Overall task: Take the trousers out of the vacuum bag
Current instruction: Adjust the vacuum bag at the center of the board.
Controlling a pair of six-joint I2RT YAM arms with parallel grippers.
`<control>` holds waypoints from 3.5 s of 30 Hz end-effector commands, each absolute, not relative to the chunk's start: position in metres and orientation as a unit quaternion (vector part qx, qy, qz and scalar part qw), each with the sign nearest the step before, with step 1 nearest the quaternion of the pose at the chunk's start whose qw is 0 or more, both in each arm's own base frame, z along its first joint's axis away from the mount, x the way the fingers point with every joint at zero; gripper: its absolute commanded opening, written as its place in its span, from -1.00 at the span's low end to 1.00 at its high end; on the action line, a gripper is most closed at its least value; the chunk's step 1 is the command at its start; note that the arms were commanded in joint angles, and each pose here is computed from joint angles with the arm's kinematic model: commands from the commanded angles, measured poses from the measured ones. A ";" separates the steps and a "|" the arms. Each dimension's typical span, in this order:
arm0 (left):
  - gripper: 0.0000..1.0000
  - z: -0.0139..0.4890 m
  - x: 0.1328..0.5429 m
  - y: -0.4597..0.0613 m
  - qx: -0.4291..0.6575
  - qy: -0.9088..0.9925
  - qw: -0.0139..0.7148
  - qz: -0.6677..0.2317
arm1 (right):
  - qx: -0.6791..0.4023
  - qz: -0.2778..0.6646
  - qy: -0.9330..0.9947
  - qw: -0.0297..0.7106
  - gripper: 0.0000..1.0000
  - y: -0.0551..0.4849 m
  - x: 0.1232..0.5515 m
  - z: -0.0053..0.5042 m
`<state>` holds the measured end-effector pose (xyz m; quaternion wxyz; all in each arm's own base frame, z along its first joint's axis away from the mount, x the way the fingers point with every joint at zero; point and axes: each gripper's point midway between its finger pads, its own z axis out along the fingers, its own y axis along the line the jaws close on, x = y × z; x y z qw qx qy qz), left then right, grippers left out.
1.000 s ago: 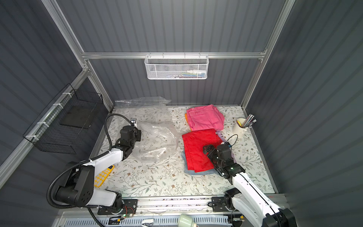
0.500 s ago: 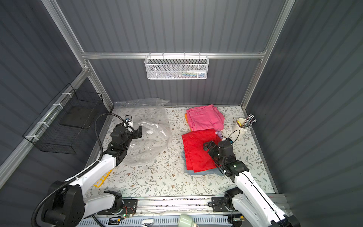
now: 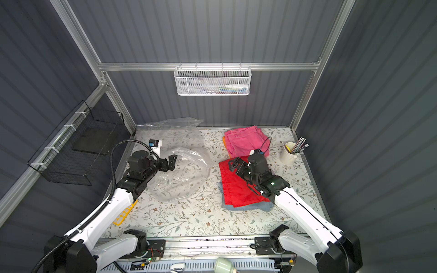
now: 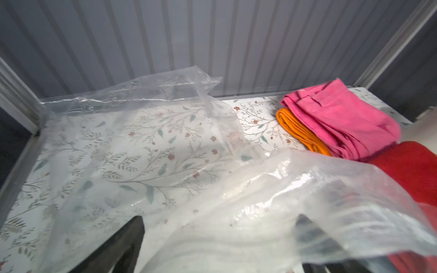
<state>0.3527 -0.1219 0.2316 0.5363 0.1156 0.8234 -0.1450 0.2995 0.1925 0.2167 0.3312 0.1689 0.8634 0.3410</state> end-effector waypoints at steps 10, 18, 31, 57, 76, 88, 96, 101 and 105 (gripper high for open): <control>0.99 0.259 0.297 -0.160 0.167 0.810 0.480 -0.293 | 0.084 0.369 0.846 0.376 0.98 0.259 0.345 0.275; 1.00 0.276 0.280 -0.167 0.181 0.794 0.479 -0.327 | 0.089 0.337 0.874 0.340 0.98 0.260 0.362 0.239; 1.00 0.284 0.328 -0.099 -0.019 0.845 0.504 -0.175 | 0.117 0.345 0.892 0.266 0.58 0.260 0.316 0.175; 1.00 0.253 0.352 -0.089 -0.027 0.871 0.458 -0.177 | 0.207 0.372 0.881 0.208 -0.84 0.316 0.284 0.082; 0.99 0.211 0.346 -0.104 -0.020 0.898 0.386 -0.209 | 0.081 0.369 0.851 0.364 0.26 0.320 0.312 0.250; 1.00 0.180 0.323 -0.118 -0.030 0.906 0.333 -0.259 | 0.078 0.372 0.892 0.246 0.14 0.405 0.311 0.142; 0.99 0.118 0.292 -0.113 -0.072 0.919 0.284 -0.264 | 0.146 0.311 0.917 0.202 0.15 0.375 0.298 0.048; 0.99 0.093 0.283 -0.113 -0.084 0.923 0.264 -0.267 | 0.170 0.286 0.919 0.211 0.18 0.360 0.305 0.034; 0.99 0.079 0.277 -0.106 -0.086 0.931 0.254 -0.246 | 0.198 0.295 0.909 0.217 0.21 0.340 0.316 0.037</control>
